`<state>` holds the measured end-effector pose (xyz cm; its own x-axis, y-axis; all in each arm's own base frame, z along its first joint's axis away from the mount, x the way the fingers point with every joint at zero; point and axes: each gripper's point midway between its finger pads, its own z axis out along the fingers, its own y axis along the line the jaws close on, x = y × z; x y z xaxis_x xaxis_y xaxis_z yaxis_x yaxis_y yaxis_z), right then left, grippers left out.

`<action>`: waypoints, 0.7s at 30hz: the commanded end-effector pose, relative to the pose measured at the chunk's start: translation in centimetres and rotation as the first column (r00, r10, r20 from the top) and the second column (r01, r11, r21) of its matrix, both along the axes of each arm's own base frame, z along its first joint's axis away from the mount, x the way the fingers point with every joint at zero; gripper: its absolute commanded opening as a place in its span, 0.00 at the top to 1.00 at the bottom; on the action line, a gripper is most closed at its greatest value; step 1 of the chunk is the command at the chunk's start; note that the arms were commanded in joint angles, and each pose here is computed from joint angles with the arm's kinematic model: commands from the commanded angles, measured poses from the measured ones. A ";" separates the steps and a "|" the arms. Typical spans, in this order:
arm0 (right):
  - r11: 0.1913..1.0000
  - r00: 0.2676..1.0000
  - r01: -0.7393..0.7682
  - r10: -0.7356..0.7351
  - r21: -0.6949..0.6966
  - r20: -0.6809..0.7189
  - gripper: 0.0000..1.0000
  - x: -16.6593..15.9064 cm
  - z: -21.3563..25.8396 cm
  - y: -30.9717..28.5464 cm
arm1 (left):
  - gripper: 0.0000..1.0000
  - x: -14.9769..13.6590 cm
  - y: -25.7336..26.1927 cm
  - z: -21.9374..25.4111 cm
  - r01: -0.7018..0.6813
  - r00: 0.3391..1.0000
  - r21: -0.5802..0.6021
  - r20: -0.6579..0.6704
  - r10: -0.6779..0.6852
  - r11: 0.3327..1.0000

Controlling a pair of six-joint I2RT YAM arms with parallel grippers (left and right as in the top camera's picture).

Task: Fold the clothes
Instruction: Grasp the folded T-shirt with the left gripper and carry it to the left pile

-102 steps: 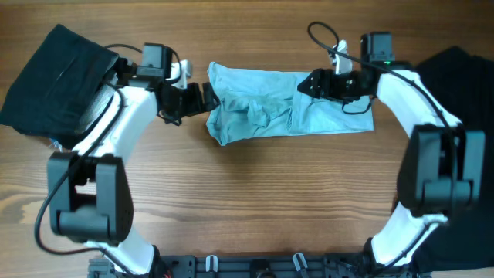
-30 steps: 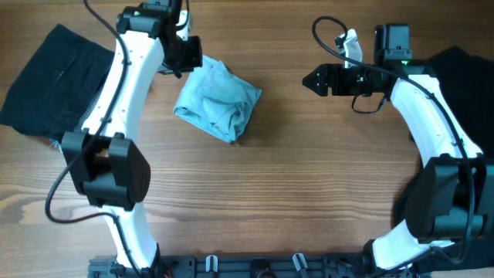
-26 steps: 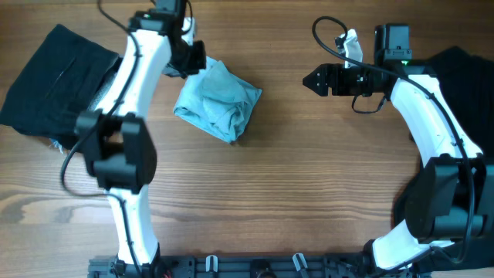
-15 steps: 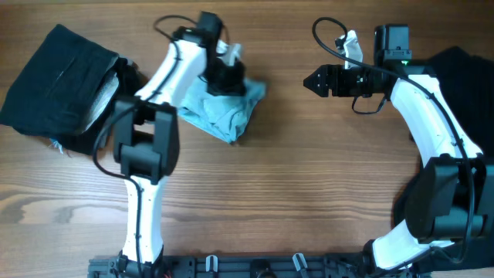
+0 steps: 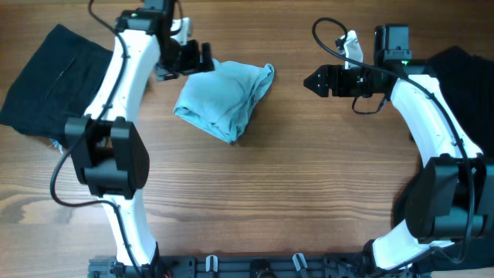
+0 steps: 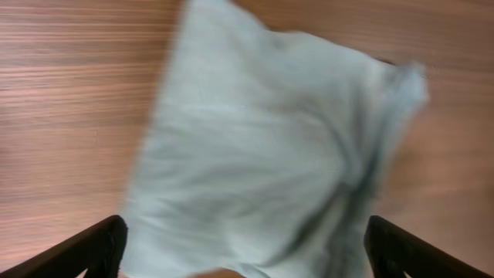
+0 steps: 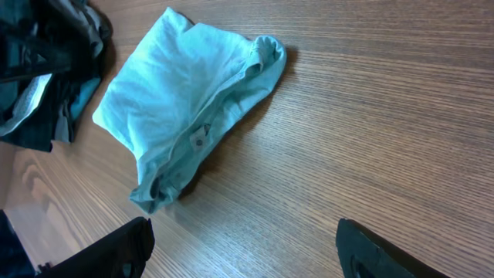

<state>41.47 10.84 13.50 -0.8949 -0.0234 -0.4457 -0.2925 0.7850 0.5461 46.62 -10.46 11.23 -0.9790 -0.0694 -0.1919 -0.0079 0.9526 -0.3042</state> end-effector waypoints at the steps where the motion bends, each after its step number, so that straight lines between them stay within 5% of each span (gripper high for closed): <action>1: 1.000 1.000 0.004 -0.004 -0.013 0.013 0.19 0.2 0.3 -0.1 | 0.00 0.3 1.3 -4.8 0.061 0.996 -0.011 -0.068 -0.062 0.998; 10: 1.000 1.000 0.004 -0.004 -0.012 -0.001 0.20 0.0 0.2 -0.1 | 0.04 -1.0 0.6 -11.9 0.162 0.966 -0.141 -0.181 -0.186 0.977; 13: 1.000 1.000 0.004 -0.004 -0.013 -0.009 0.20 -0.2 0.1 -0.1 | 0.41 -2.6 -1.9 -11.1 0.225 0.941 -0.308 -0.177 -0.288 0.924; 14: 1.000 1.000 0.004 -0.004 -0.013 -0.009 0.20 -0.2 0.1 -0.1 | 0.63 -2.8 -2.3 -10.9 0.221 0.939 -0.331 -0.181 -0.292 0.917; 15: 1.000 1.000 0.005 -0.005 -0.014 -0.007 0.20 -0.1 0.2 -0.1 | 0.96 -3.3 -2.6 -10.4 0.219 0.935 -0.341 -0.194 -0.296 0.914; 21: 0.998 0.999 0.034 -0.035 -0.061 -0.008 0.21 0.1 -0.3 -0.9 | 0.96 -2.9 -2.1 -5.5 0.203 0.940 -0.355 -0.189 -0.283 0.912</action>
